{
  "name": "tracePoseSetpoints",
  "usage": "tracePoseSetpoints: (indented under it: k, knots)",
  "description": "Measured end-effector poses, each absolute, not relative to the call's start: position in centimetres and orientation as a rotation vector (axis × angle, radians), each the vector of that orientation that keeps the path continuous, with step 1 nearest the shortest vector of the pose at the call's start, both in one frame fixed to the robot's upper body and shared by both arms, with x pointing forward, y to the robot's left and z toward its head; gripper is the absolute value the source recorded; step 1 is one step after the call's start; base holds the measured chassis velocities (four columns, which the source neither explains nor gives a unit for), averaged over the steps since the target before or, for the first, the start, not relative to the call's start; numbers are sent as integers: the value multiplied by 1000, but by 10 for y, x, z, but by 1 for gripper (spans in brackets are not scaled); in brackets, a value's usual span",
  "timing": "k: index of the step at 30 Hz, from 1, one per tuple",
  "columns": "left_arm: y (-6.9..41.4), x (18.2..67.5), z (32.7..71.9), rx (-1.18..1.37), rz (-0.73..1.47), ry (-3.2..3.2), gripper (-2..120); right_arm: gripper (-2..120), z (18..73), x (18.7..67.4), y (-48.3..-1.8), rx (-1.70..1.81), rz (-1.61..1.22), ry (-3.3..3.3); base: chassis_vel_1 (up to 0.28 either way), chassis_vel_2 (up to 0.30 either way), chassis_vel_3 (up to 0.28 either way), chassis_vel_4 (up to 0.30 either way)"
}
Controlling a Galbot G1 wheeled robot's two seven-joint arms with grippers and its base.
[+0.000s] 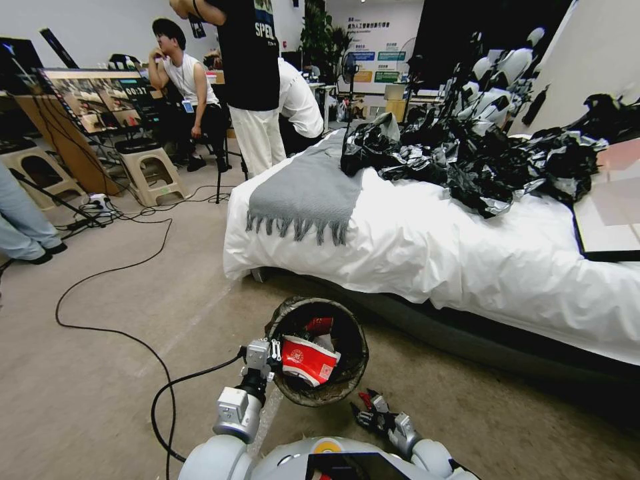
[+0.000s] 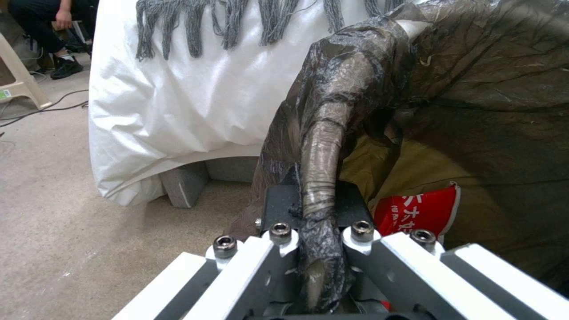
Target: Pick up the trash bin, then pick up the garbage from the floor and place it into the trash bin.
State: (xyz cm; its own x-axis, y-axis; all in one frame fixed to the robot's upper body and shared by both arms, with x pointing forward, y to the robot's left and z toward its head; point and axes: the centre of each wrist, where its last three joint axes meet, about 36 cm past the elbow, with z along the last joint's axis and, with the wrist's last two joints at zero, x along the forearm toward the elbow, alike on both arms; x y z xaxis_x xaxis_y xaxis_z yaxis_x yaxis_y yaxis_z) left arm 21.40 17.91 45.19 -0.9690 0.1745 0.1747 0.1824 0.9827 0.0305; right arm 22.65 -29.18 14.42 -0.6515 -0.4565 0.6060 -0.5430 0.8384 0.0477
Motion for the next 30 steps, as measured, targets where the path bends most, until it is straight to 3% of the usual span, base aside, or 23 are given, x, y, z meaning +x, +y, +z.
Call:
tracePoseSetpoints:
  k: [5, 11, 30]
  knots:
    - [179, 214, 452, -272, -68, -2955, 1, 29, 145, 223, -296, 724, 188, -2388, 0, 0, 0, 0]
    - [177, 214, 451, -278, -64, -2953, 1, 2, 148, 219, -303, 725, 204, -2384, 0, 0, 0, 0]
    - [178, 215, 451, -275, -65, -2957, 1, 0, 149, 223, -312, 731, 228, -2411, 0, 0, 0, 0]
